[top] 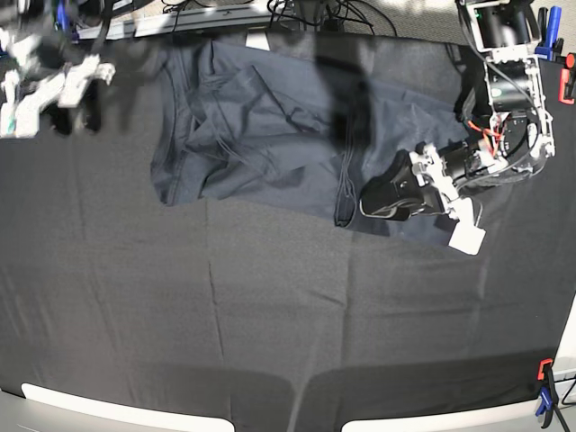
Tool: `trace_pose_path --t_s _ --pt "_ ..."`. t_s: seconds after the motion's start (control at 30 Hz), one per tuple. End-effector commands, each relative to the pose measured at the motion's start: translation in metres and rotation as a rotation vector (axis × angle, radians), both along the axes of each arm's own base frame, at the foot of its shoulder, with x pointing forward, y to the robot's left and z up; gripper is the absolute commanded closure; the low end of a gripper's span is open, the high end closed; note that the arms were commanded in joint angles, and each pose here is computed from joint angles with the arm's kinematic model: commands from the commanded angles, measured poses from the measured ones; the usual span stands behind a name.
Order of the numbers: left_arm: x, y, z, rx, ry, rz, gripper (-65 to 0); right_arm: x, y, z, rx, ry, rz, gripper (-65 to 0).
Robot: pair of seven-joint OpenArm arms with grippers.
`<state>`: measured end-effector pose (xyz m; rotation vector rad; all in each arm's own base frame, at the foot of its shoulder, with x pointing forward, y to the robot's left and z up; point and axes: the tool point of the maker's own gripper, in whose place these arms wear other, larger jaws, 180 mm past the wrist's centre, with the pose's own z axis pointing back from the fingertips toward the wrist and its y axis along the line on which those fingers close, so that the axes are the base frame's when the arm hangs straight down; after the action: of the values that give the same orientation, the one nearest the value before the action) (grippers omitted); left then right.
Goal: Layout the t-shirt on the table in an organized manner, then fold the t-shirt properly
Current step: 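Press the folded end down with the left gripper, then grasp the strip end with the right gripper and fold it over the shirt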
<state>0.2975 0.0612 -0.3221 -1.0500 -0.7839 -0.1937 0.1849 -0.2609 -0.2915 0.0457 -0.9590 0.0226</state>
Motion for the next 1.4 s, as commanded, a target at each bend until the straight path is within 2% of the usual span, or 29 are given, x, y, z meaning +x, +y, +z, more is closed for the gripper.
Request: trace_pose_path --t_s 0.0,0.03,0.17,0.2,0.3,0.47,0.6,0.73,0.93,1.07,1.27,1.37 --pt "0.008 0.0 0.016 -0.022 -0.052 0.004 -34.6 0.016 0.001 0.012 0.014 -0.081 0.018 -27.4" --pt "0.008 0.0 0.016 -0.021 -0.052 0.004 -34.6 0.023 -0.002 0.008 0.039 -0.091 0.006 -27.8" --pt "0.006 0.0 0.014 -0.013 -0.045 -0.006 -34.6 0.039 -0.01 -0.019 0.144 -0.063 -0.04 -38.4" --pt "0.006 0.0 0.014 -0.013 -0.044 -0.006 -34.6 0.04 -0.011 -0.028 0.172 -0.048 -0.048 -39.2" --pt "0.006 0.0 0.014 -0.014 -0.045 -0.006 -34.6 0.043 -0.003 -0.06 0.263 0.019 -0.051 -39.2" --pt "0.006 0.0 0.014 -0.013 -0.045 -0.006 -34.6 0.046 0.032 -0.099 0.391 0.153 0.046 -39.1" --pt "0.006 0.0 0.014 -0.013 -0.045 -0.006 -34.6 0.045 0.057 -0.116 0.424 0.216 0.121 -39.1" --pt "0.006 0.0 0.014 -0.013 -0.045 -0.006 -34.6 0.043 0.081 -0.121 0.446 0.254 0.189 -39.0" --pt "0.006 0.0 0.014 -0.013 -0.045 -0.006 -34.6 0.046 0.104 -0.103 0.598 0.216 0.248 -39.0" --pt "0.006 0.0 0.014 -0.013 -0.045 -0.006 -34.6 0.041 0.103 -0.105 0.6 0.241 0.25 -39.0" --pt "0.006 0.0 0.014 -0.013 -0.045 -0.006 -34.6 0.037 0.079 -0.104 0.589 0.221 0.179 -39.0" --pt "0.006 0.0 0.014 -0.013 -0.045 -0.006 -34.6 0.034 0.08 -0.105 0.598 0.226 0.178 -39.0"
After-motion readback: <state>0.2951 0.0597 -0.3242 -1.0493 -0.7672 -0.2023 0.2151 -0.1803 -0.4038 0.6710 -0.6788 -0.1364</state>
